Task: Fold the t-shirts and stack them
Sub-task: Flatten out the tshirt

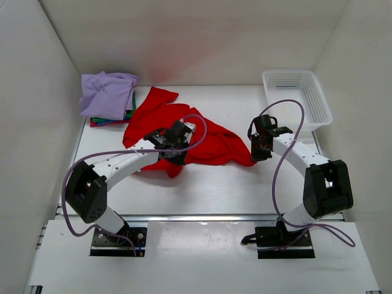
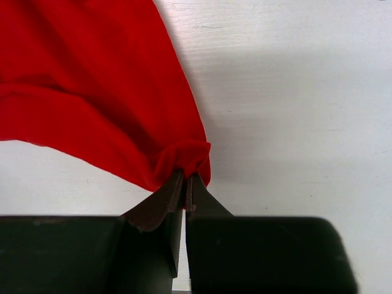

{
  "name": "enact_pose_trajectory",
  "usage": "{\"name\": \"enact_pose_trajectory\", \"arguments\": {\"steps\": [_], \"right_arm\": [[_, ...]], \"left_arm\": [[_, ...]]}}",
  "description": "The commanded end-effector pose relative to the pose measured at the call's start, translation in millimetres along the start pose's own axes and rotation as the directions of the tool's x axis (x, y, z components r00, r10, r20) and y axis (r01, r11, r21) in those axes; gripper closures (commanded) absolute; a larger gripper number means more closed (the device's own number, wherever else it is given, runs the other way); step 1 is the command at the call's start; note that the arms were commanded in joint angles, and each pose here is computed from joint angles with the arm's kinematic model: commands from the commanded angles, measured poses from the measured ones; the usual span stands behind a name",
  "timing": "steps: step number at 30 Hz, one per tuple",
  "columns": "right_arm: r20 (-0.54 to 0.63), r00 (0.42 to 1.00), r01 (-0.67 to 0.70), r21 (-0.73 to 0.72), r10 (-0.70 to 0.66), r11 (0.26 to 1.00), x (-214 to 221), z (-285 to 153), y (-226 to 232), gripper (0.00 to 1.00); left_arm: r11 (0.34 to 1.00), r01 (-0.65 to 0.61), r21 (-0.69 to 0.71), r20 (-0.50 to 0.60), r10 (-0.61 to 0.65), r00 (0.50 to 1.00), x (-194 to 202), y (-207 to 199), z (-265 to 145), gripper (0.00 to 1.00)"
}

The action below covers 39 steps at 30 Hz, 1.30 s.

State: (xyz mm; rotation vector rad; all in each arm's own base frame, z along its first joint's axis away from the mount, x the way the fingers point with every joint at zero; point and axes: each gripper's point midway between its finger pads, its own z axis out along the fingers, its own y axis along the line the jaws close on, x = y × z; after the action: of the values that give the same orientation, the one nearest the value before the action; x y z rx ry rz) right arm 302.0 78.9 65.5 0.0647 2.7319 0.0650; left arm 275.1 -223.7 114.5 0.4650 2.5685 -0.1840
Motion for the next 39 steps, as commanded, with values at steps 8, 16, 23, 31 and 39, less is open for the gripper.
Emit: {"name": "enact_pose_trajectory", "arguments": {"steps": [8, 16, 23, 31, 39], "right_arm": [[0.018, 1.0, 0.001, -0.01, 0.0, 1.0, -9, 1, 3, 1.0], [0.007, 1.0, 0.004, -0.034, -0.004, 0.999, -6, 5, 13, 1.0], [0.01, 1.0, 0.009, -0.044, -0.009, 0.999, -8, 2, 18, 1.0], [0.012, 1.0, 0.01, -0.052, -0.009, 0.999, -6, 0, 17, 1.0], [-0.002, 0.999, 0.038, -0.024, -0.038, 0.999, -2, -7, -9, 1.0]], "left_arm": [[0.985, 0.148, 0.088, -0.007, -0.148, 0.989, 40, 32, -14, 0.34], [0.968, 0.23, 0.098, -0.013, -0.23, 0.973, 82, 24, 4, 0.2], [0.948, 0.312, 0.068, 0.068, -0.317, 0.946, 83, 11, 32, 0.14], [0.972, 0.205, -0.117, 0.118, -0.191, 0.974, 59, 32, 65, 0.38], [0.996, -0.051, 0.067, -0.046, 0.054, 0.997, 84, 28, 6, 1.0]]}}
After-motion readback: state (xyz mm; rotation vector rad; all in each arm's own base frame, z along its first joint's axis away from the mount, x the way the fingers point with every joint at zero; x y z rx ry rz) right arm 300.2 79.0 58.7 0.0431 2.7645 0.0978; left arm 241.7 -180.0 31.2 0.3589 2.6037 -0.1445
